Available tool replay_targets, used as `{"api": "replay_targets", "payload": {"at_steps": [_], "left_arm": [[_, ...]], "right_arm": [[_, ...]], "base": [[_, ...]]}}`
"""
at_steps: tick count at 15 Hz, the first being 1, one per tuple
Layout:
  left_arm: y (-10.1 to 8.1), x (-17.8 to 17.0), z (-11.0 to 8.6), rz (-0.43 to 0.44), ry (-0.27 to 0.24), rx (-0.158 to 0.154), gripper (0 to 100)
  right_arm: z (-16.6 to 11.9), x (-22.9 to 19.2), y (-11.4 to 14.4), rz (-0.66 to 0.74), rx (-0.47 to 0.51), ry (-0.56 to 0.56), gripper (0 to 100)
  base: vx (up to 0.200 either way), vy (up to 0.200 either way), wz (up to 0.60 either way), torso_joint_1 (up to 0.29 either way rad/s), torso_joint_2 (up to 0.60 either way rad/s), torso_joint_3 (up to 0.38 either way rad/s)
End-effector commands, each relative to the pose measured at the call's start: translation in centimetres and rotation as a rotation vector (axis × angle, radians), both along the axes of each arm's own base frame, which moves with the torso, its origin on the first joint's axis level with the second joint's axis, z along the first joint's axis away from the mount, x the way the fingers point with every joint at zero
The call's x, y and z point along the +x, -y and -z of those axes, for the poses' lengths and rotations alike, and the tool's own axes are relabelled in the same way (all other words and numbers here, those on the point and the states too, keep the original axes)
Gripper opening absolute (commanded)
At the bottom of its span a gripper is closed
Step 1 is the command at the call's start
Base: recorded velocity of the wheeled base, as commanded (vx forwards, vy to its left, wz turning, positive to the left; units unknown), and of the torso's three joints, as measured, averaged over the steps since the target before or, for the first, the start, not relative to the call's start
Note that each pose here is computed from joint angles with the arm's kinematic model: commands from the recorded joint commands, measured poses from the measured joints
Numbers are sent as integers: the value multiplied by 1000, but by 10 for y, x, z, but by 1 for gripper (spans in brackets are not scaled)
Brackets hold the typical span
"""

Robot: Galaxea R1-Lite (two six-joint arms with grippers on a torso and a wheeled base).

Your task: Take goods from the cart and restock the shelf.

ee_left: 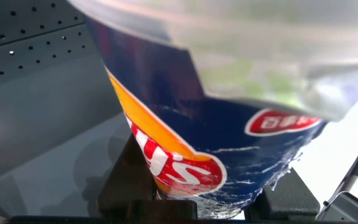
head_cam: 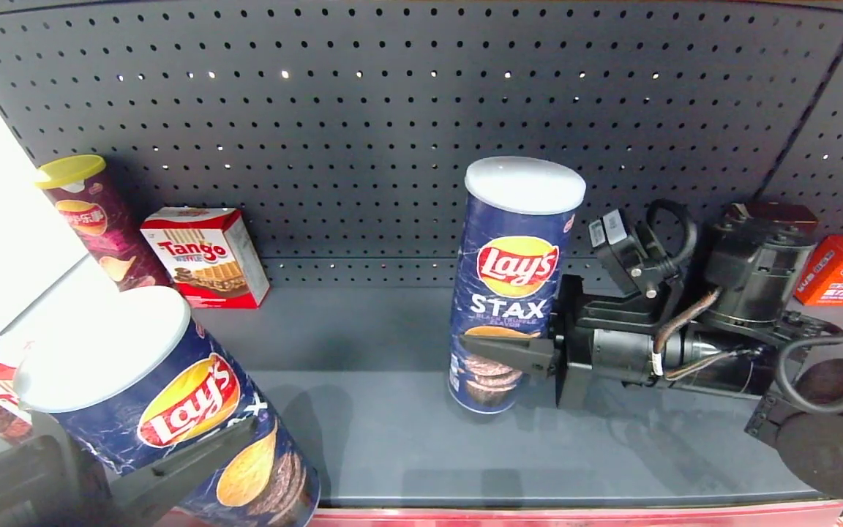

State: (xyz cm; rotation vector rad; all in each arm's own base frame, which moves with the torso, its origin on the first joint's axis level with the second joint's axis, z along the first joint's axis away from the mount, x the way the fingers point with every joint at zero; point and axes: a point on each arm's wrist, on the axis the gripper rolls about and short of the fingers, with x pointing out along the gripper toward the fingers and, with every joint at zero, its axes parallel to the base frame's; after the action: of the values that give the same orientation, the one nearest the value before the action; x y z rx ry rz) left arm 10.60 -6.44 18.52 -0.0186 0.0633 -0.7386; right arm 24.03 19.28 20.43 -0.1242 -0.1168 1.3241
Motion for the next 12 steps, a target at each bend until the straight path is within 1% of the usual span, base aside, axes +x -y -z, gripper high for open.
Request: {"api": "replay_targets", "payload": {"at_steps": [1, 2, 4, 7, 12], "left_arm": [[0, 0, 0, 0, 1, -1, 0], [0, 0, 0, 1, 1, -1, 0], [0, 0, 0, 1, 1, -1, 0], [0, 0, 0, 0, -1, 0, 0], [0, 0, 1, -2, -3, 1, 0]], "right_arm": [[12, -14, 2, -10, -13, -17, 0], [14, -15, 2, -11, -14, -19, 0], [31, -17, 3, -14, -34, -38, 0], [43, -20, 4, -17, -48, -55, 0], [53, -16, 0, -17, -62, -68, 0]], "base": [[0, 0, 0, 0, 0, 0], [0, 0, 0, 0, 0, 0], [0, 0, 0, 0, 0, 0], [0, 0, 0, 0, 0, 0], [0, 0, 0, 0, 0, 0]]}}
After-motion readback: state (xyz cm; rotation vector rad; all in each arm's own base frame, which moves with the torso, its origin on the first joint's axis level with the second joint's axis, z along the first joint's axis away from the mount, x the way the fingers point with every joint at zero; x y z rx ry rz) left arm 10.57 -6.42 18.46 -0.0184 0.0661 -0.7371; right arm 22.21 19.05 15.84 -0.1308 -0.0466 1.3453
